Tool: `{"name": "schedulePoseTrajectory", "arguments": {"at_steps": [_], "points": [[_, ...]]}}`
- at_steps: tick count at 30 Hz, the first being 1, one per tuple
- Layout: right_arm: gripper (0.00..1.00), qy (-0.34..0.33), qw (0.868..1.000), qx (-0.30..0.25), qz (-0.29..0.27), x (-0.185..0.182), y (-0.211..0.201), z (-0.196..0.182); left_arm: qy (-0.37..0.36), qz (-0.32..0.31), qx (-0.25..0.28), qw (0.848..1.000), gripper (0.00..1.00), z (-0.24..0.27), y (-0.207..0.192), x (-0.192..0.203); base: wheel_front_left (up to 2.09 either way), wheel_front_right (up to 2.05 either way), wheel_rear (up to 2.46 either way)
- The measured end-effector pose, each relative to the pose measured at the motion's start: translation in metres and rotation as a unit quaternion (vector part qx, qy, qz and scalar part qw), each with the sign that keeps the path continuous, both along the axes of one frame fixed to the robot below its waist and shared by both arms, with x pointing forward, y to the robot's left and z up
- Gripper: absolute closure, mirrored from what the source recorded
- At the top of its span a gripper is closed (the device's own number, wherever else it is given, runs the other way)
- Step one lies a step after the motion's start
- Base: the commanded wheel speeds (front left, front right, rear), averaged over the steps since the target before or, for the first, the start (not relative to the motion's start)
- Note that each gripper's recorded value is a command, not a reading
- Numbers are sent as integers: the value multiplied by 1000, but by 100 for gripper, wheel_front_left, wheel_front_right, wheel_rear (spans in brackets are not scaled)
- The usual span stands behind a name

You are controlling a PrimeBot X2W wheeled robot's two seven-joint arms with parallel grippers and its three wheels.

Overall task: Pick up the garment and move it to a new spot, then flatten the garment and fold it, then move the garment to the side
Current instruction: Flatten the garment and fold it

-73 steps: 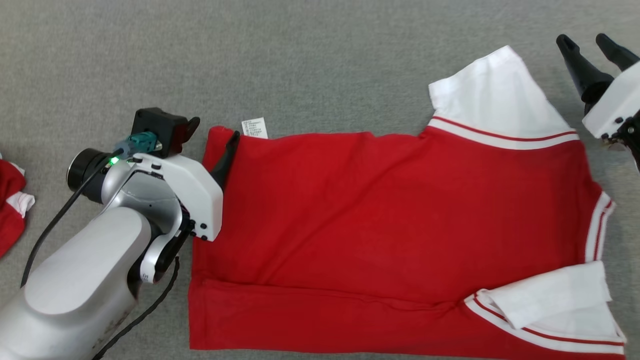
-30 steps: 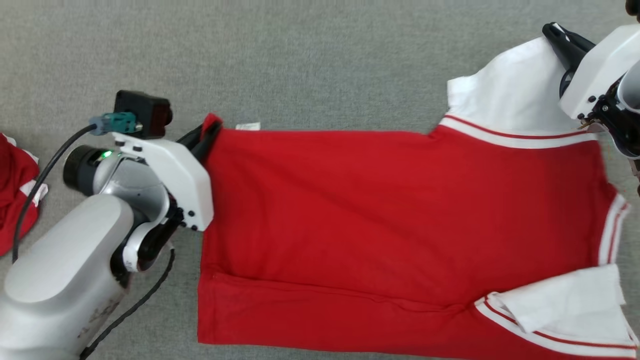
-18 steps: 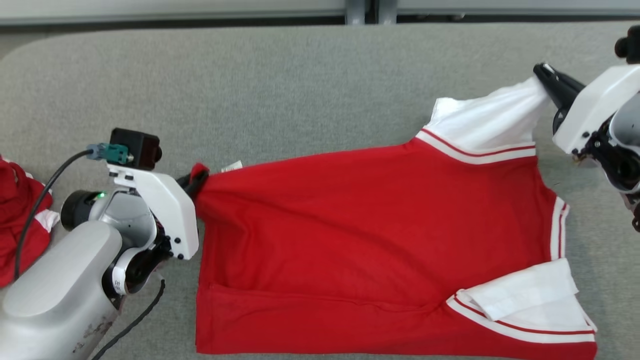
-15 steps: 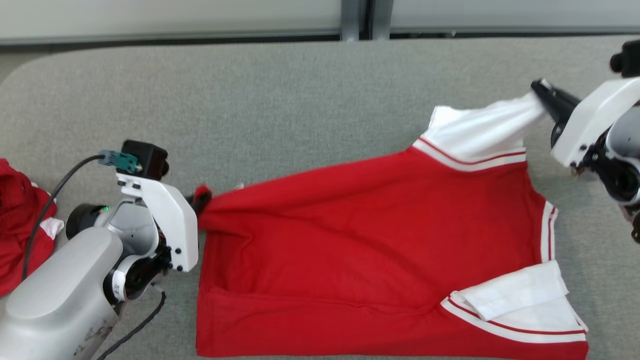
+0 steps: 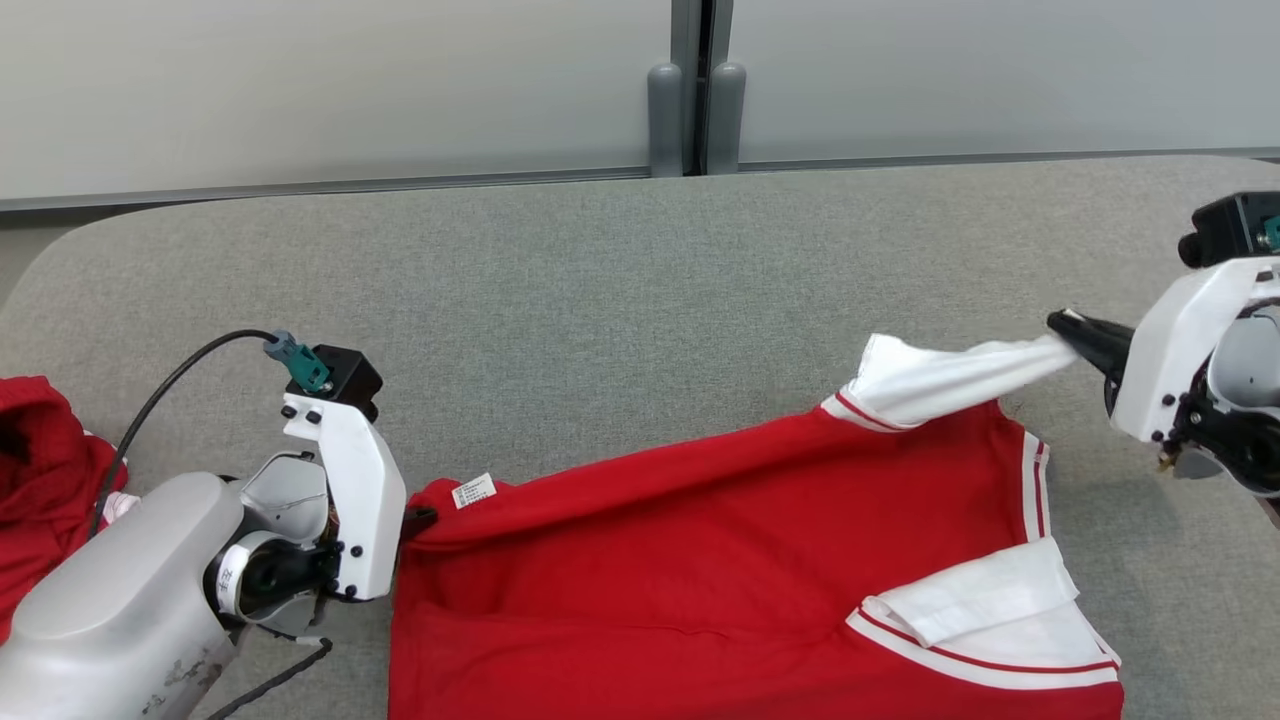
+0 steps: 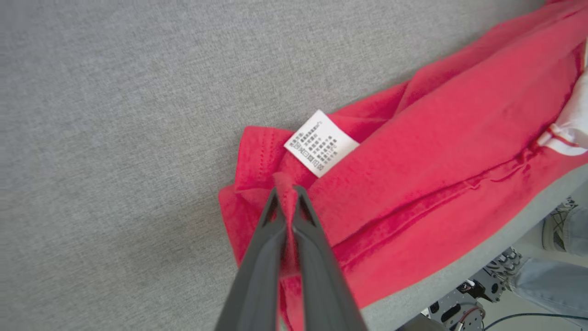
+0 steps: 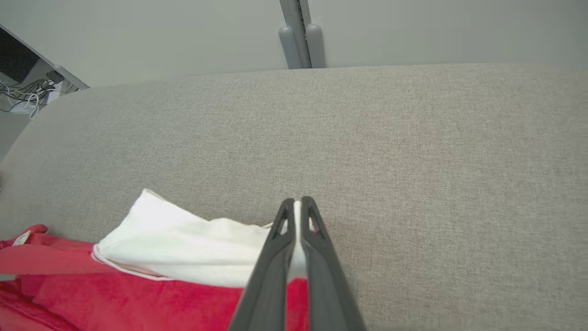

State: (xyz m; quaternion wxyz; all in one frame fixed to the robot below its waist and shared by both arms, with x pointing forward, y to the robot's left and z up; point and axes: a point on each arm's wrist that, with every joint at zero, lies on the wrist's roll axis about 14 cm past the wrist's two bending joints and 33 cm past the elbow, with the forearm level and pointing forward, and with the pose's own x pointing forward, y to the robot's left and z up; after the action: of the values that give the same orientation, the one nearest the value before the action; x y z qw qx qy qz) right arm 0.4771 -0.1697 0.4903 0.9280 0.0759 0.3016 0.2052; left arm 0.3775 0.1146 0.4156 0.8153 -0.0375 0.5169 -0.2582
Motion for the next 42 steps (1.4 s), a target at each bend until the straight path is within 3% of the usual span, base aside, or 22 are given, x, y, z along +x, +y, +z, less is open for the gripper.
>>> {"name": "schedulePoseTrajectory", "arguments": {"at_steps": [13,32,33,34,35,36,37,38,42], "points": [[100,127,991,-11,30,-60,-10,-42,-7,-8,-1,1000,100,4,-5,4,0,0,0],[100,205,978,10,35,-114,-17,-70,25,-2,11,1000,100,-8,4,-10,0,0,0],[96,207,978,11,35,-116,-17,-71,27,-2,10,1000,100,-9,4,-11,0,0,0],[64,210,977,12,35,-118,-17,-73,31,-2,11,999,100,-10,4,-12,0,0,0],[32,211,977,15,34,-120,-16,-74,35,-2,11,999,84,-12,5,-14,0,0,0],[0,213,976,17,34,-122,-15,-76,40,-3,9,999,60,-14,4,-16,0,0,0],[0,216,976,19,34,-125,-14,-77,49,-6,7,999,48,-15,3,-20,0,0,0],[0,217,975,21,34,-127,-13,-79,54,-8,7,999,1,-16,3,-23,0,0,0],[0,220,974,31,33,-135,-10,-79,49,-7,5,999,0,-13,4,-25,0,0,0]]}}
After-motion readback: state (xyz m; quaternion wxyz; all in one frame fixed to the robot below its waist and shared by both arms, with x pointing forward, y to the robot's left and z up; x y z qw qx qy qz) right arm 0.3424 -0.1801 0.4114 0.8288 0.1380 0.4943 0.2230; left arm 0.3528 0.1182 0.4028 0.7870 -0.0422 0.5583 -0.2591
